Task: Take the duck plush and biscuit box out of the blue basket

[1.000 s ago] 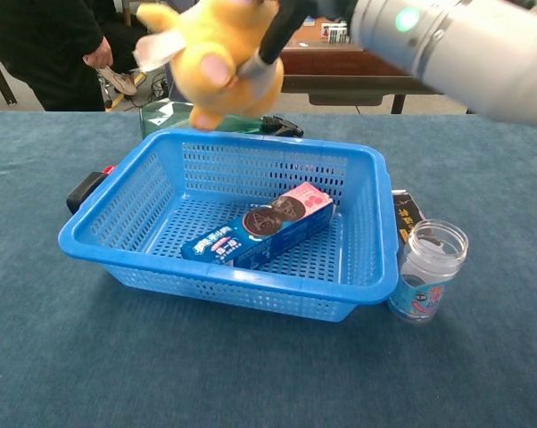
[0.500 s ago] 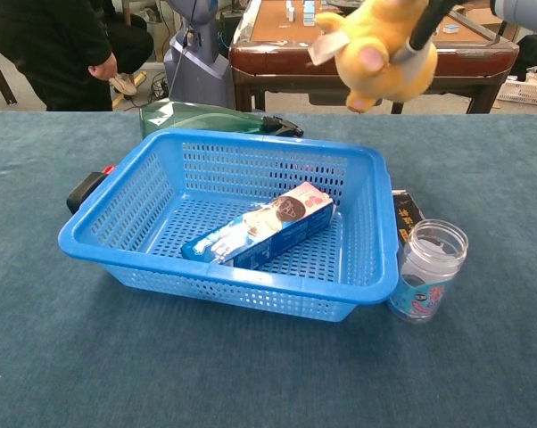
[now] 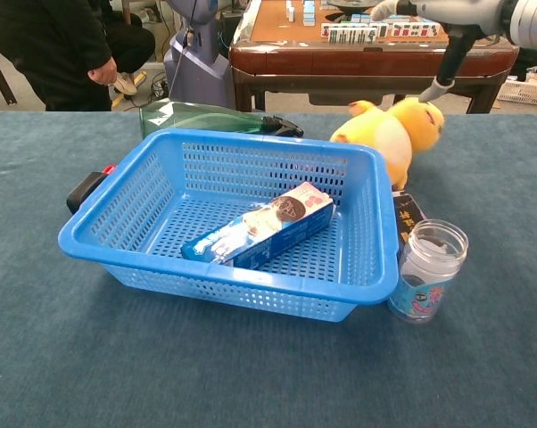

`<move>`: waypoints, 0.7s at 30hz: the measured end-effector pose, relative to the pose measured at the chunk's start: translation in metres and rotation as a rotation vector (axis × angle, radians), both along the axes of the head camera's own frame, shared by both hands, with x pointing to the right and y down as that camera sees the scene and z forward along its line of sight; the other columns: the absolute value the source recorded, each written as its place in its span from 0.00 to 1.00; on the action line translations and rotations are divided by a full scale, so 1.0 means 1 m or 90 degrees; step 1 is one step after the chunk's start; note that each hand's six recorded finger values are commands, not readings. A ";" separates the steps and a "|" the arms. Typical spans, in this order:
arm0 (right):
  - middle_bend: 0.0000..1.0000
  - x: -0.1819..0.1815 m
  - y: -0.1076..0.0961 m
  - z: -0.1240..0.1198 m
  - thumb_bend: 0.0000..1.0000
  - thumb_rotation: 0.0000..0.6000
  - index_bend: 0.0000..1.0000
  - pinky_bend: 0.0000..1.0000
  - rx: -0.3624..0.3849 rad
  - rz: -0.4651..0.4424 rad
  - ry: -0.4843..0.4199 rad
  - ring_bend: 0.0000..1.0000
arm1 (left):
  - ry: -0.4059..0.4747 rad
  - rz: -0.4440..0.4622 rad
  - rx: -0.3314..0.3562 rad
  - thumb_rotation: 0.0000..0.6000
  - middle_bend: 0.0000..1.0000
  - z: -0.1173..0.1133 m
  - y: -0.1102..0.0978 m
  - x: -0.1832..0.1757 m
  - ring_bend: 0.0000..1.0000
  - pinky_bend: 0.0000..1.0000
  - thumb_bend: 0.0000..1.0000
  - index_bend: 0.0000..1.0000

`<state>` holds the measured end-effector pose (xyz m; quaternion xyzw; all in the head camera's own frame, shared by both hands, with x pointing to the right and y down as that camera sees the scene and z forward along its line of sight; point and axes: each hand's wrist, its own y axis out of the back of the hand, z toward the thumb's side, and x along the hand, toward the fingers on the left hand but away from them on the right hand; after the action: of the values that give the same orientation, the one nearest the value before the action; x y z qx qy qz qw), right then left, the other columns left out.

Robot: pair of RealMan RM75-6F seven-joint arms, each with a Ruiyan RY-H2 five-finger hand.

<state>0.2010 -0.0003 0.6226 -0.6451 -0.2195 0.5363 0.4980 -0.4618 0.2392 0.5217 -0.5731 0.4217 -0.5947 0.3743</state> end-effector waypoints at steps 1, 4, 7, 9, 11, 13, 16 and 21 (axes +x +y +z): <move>0.05 -0.007 0.003 -0.007 0.00 1.00 0.00 0.10 0.004 -0.012 -0.019 0.00 | 0.001 0.000 0.000 1.00 0.05 0.000 0.000 0.000 0.05 0.08 0.33 0.23; 0.17 -0.027 0.013 -0.025 0.00 1.00 0.09 0.16 0.006 -0.047 -0.078 0.07 | 0.002 -0.001 0.000 1.00 0.05 0.000 -0.001 0.000 0.05 0.08 0.33 0.23; 0.26 -0.049 0.028 -0.038 0.00 1.00 0.18 0.26 -0.003 -0.091 -0.135 0.16 | 0.005 -0.001 0.000 1.00 0.05 0.000 -0.001 0.000 0.05 0.08 0.33 0.23; 0.29 -0.062 0.040 -0.041 0.00 1.00 0.22 0.31 -0.019 -0.122 -0.164 0.19 | 0.005 -0.001 0.001 1.00 0.05 -0.001 -0.001 -0.001 0.05 0.08 0.33 0.23; 0.29 -0.075 0.055 -0.038 0.00 1.00 0.22 0.33 -0.049 -0.157 -0.182 0.20 | 0.005 -0.003 0.001 1.00 0.05 -0.001 -0.001 -0.001 0.05 0.08 0.33 0.23; 0.29 -0.088 0.071 -0.029 0.00 1.00 0.22 0.35 -0.080 -0.187 -0.190 0.20 | 0.005 -0.004 0.001 1.00 0.05 -0.001 -0.001 -0.002 0.05 0.08 0.33 0.23; 0.30 -0.101 0.089 -0.014 0.00 1.00 0.22 0.36 -0.119 -0.218 -0.190 0.21 | 0.006 -0.004 -0.001 1.00 0.05 -0.001 0.000 -0.003 0.05 0.08 0.33 0.23; 0.30 -0.121 0.111 0.018 0.00 1.00 0.22 0.40 -0.168 -0.260 -0.167 0.21 | 0.004 -0.010 0.002 1.00 0.05 -0.003 0.001 -0.006 0.05 0.08 0.33 0.23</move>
<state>0.0795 0.1104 0.6409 -0.7990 -0.0761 0.3608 0.4750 -0.4678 0.2402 0.5188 -0.5711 0.4278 -0.5953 0.3693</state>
